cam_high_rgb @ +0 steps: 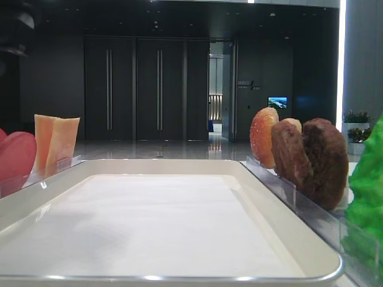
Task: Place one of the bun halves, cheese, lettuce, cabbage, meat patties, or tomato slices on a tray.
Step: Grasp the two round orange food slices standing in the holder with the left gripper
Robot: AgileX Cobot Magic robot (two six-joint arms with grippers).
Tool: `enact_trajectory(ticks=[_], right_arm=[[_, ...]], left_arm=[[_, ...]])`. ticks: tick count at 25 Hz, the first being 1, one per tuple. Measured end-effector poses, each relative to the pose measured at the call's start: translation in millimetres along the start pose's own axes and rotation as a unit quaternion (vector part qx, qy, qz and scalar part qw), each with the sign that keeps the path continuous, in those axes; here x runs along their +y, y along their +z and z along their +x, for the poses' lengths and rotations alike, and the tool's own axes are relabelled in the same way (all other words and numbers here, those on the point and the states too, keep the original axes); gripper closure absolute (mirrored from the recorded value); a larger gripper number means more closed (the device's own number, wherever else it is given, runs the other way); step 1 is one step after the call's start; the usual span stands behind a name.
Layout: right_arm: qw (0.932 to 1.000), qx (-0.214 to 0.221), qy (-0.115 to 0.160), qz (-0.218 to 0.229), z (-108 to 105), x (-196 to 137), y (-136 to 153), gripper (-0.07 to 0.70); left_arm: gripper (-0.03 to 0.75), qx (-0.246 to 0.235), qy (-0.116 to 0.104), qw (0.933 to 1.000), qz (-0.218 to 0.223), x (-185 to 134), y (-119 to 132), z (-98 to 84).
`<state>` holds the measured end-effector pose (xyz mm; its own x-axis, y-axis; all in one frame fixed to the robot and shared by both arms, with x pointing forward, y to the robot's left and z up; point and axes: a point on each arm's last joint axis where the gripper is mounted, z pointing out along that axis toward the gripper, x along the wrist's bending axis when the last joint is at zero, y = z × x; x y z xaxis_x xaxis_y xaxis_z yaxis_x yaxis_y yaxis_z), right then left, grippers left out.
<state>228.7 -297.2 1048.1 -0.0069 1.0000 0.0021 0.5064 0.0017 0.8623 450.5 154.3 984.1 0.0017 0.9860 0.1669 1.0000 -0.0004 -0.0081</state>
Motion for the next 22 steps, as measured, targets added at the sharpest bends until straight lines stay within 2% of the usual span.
enact_trajectory(ticks=[5,8,18,22], right_arm=[[1.0000,0.000,0.000,0.000,0.0,0.0,0.0,0.149],[1.0000,0.000,0.000,0.000,0.0,0.0,0.0,0.149],[1.0000,0.000,0.000,0.000,0.0,0.0,0.0,0.149],[1.0000,0.000,0.000,0.000,0.0,0.0,0.0,0.149]], left_arm=[[0.242,0.007,0.009,0.9999,0.006,2.1,5.6,-2.2],[0.268,0.008,0.012,0.9999,0.007,2.4,6.6,-2.6],[0.550,0.017,0.027,0.9994,0.011,2.0,6.8,-1.1],[0.571,0.023,0.033,0.9991,0.015,1.4,6.4,0.0]])
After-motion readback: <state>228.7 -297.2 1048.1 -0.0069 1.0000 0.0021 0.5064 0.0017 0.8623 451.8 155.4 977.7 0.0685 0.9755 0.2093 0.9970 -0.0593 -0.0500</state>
